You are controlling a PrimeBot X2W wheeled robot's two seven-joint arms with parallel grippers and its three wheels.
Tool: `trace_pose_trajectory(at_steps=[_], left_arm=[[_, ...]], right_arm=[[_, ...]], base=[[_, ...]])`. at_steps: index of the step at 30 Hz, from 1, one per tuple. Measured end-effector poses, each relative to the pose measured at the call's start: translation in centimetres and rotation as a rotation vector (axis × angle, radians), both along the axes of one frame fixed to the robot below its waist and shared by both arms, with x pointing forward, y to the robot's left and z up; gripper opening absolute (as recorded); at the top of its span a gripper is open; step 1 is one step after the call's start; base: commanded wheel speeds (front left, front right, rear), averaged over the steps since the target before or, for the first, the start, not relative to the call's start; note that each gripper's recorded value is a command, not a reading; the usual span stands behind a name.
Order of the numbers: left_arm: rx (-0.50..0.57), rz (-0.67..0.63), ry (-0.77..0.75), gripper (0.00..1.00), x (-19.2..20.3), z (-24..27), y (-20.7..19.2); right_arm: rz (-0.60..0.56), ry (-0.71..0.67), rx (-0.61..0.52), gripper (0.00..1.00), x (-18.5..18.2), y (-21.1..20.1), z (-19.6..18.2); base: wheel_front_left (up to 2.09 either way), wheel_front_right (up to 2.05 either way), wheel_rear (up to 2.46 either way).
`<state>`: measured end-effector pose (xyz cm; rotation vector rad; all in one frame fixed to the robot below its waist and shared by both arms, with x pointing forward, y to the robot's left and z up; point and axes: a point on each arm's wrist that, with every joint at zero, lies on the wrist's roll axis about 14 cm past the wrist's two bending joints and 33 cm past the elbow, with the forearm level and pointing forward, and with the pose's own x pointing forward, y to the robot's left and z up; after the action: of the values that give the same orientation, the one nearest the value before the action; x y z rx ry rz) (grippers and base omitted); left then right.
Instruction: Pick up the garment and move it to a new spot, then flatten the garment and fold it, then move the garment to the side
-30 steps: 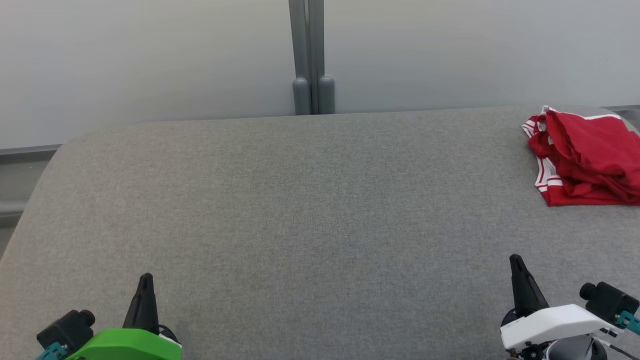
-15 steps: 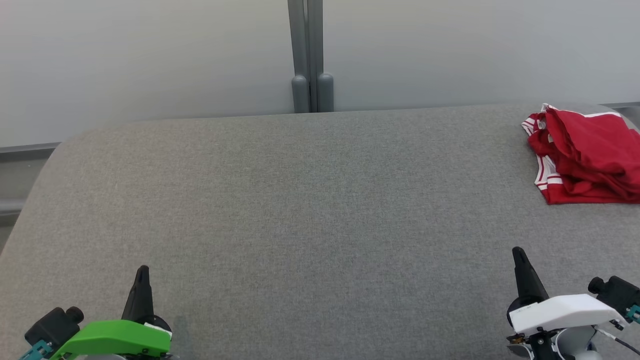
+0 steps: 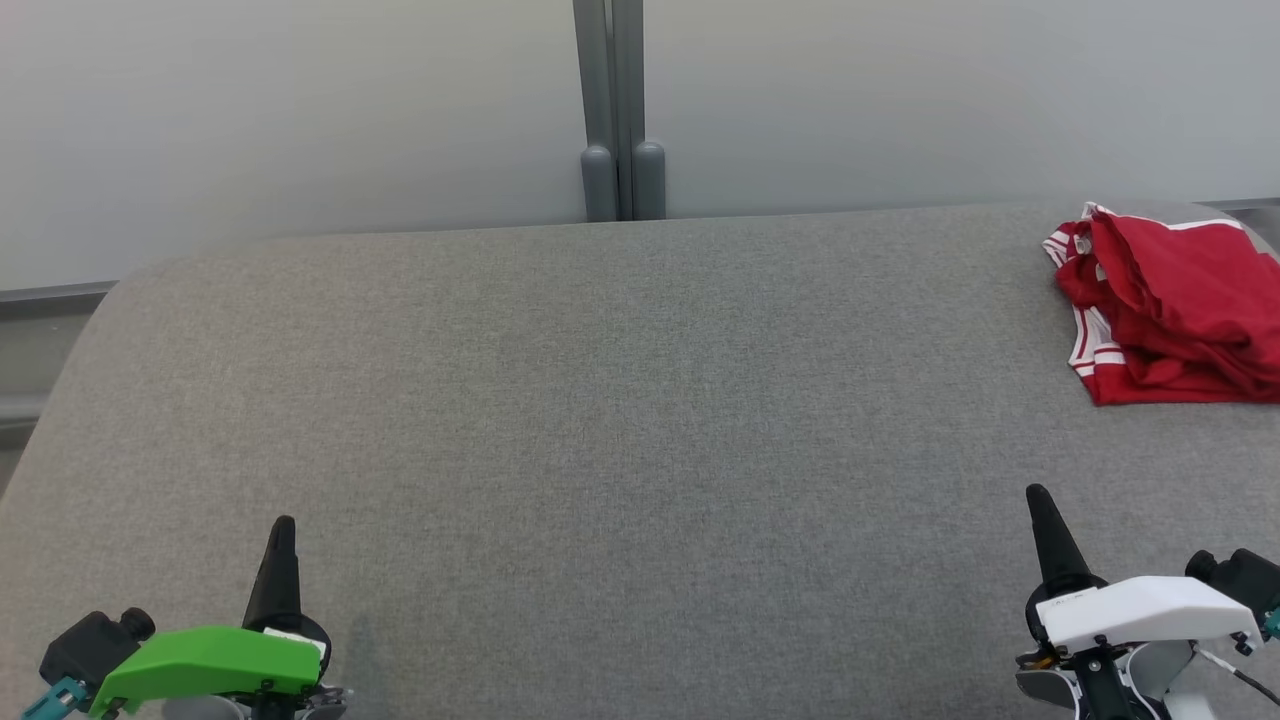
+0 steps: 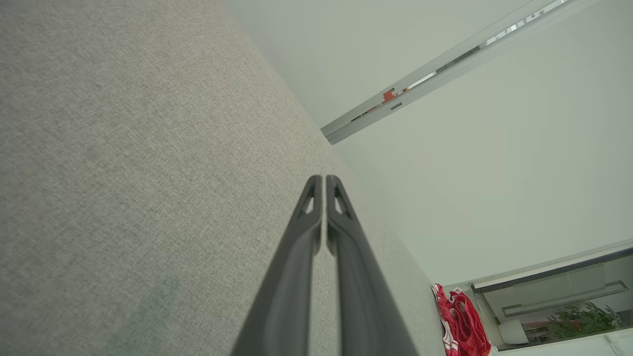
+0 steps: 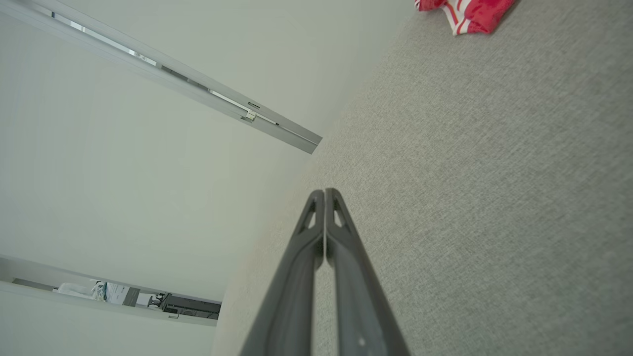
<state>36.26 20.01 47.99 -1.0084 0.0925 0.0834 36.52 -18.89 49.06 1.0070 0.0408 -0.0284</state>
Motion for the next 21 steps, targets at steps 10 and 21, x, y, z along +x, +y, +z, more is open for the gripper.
trace_pose_trajectory(at_steps=[10,21], left_arm=[[-0.104,0.003,-0.010,0.00,0.40,0.28,-0.05],[-0.206,0.008,-0.026,0.00,0.87,0.68,-0.02]], right_arm=[[-0.006,-0.004,0.103,0.00,0.46,-0.20,0.27],[-0.009,-0.009,0.204,0.00,0.90,-0.40,0.53]], base=[[0.00,0.00,0.00],[0.00,0.00,0.00]])
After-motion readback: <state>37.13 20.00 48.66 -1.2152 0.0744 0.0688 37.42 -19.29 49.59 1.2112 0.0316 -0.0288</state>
